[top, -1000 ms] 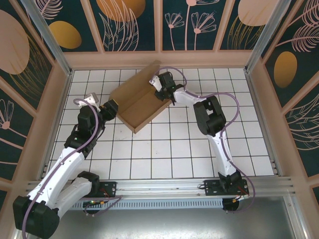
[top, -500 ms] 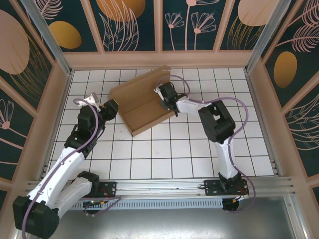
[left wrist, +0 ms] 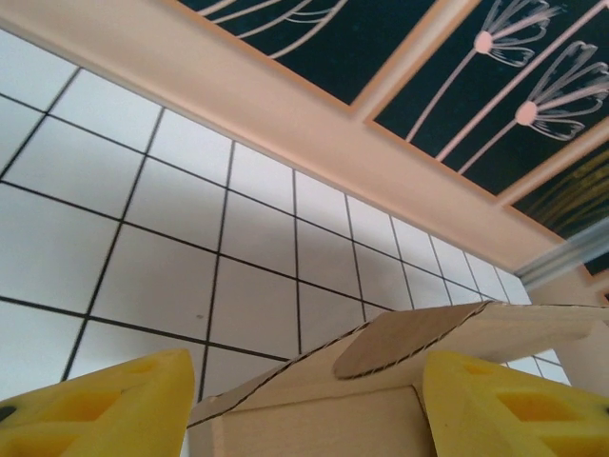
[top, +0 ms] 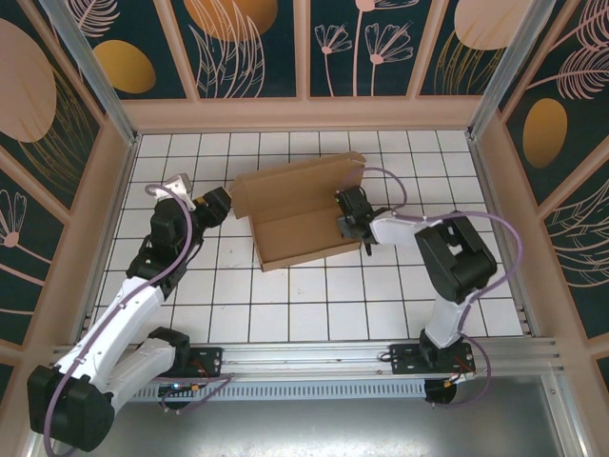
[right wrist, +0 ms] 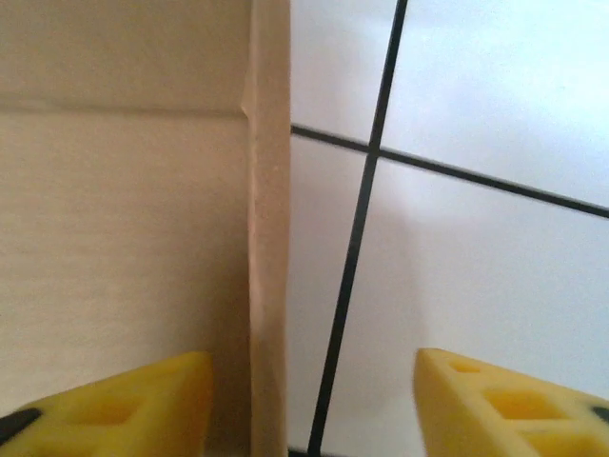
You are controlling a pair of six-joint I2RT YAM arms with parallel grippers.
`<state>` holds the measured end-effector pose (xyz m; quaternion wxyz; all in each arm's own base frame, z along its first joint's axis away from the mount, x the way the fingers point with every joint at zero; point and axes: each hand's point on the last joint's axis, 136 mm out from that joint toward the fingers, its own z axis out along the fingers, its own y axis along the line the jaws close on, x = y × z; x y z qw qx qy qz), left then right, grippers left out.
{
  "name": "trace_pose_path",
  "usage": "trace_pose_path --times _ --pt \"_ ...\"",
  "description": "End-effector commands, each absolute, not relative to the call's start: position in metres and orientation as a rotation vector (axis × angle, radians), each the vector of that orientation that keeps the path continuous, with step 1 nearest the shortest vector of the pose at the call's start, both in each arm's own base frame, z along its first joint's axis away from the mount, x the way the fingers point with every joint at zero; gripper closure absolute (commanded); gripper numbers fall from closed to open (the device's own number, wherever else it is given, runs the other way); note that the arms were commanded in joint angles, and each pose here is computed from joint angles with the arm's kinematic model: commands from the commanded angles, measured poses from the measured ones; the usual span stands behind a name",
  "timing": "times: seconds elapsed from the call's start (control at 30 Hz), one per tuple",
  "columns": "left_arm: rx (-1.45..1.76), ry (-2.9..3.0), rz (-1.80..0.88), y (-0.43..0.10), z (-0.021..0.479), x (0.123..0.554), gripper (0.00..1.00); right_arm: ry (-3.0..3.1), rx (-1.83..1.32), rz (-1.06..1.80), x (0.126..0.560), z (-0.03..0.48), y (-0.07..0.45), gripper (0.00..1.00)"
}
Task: Fold the paper box
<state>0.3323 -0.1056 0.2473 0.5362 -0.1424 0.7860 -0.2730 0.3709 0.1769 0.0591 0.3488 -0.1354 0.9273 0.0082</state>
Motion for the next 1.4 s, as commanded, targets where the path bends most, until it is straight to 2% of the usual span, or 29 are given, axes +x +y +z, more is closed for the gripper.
trace_pose_path --times 0.0,0.1,0.13,0.23,0.27,0.37,0.5,0.6,0.7,0.8,1.1,1.37 --pt "-0.208 1.822 -0.684 -0.120 0.271 0.335 0.33 2.128 -0.188 0.330 0.385 0.149 0.183 0.37" --pt "-0.249 1.853 -0.620 -0.111 0.272 0.336 0.35 1.906 -0.164 0.398 0.376 0.203 0.168 0.38" --pt "-0.329 1.843 -0.588 -0.100 0.272 0.337 0.42 1.820 -0.184 0.396 0.372 0.219 0.163 0.39" --pt "-0.493 1.739 -0.516 -0.069 0.279 0.331 0.53 1.614 -0.390 0.324 0.360 0.238 0.164 0.44" --pt "-0.443 1.693 -0.519 -0.070 0.284 0.328 0.54 1.587 -0.462 0.276 0.359 0.239 0.166 0.44" --pt "-0.056 1.605 -0.471 -0.095 0.306 0.312 0.47 1.510 -0.510 0.263 0.364 0.266 0.164 0.40" --pt "0.237 1.601 -0.361 -0.113 0.291 0.303 0.45 1.295 -0.594 0.301 0.357 0.294 0.155 0.38" --pt "0.296 1.608 -0.278 -0.110 0.271 0.307 0.43 1.221 -0.816 0.351 0.355 0.287 0.157 0.38" --pt "0.355 1.620 -0.257 -0.114 0.256 0.309 0.41 1.225 -0.880 0.442 0.359 0.278 0.145 0.38" --pt "0.417 1.623 -0.200 -0.112 0.238 0.315 0.40 1.267 -0.992 0.490 0.370 0.255 0.155 0.39" --pt "0.487 1.697 -0.186 -0.102 0.202 0.344 0.43 1.376 -1.079 0.498 0.413 0.210 0.169 0.39" --pt "0.696 1.641 -0.254 -0.125 0.196 0.358 0.43 1.426 -1.102 0.521 0.437 0.193 0.170 0.41"
